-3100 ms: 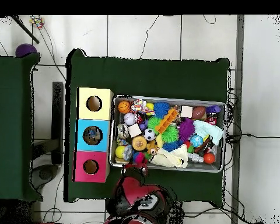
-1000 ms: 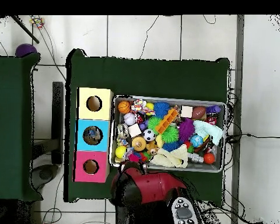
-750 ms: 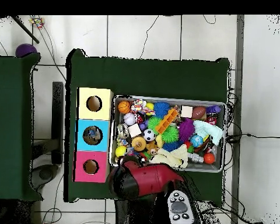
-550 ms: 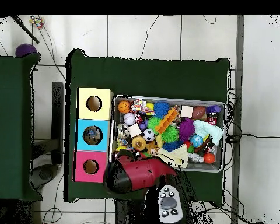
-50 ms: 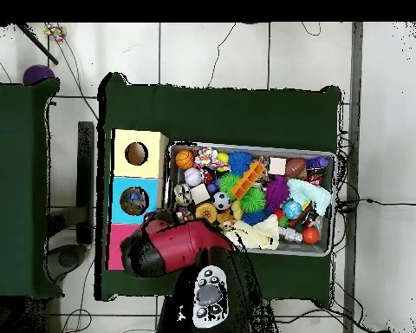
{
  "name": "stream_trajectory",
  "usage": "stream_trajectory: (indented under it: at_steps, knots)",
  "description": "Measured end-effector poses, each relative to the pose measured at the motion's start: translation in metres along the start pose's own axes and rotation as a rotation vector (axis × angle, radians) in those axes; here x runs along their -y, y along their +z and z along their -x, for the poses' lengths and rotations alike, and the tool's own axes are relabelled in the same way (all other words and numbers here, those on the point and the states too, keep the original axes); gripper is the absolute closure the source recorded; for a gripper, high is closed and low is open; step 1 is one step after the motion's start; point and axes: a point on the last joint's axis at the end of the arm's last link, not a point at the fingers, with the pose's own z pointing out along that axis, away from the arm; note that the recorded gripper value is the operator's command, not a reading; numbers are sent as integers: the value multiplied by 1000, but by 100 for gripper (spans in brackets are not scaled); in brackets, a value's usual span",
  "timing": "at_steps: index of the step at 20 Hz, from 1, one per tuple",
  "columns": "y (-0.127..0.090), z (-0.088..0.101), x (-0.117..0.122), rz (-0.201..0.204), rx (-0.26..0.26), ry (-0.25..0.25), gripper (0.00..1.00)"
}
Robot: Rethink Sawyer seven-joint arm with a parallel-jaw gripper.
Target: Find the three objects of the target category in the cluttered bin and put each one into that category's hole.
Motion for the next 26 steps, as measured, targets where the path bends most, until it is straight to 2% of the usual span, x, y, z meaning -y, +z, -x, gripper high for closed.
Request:
stream_trajectory:
  at_steps: [4, 8, 10, 14, 15, 20, 26]
  knots:
    - [6, -3, 6, -3, -13, 9, 0]
    - [17, -7, 21, 7, -33, 46, 0]
    - [23, -9, 35, 12, -36, 74, 0]
    - [33, -15, 79, 9, -20, 130, 0]
    - [37, -19, 97, 1, -16, 148, 0]
    - [43, -39, 146, -36, -1, 185, 0]
    - [42, -72, 181, -113, 17, 171, 0]
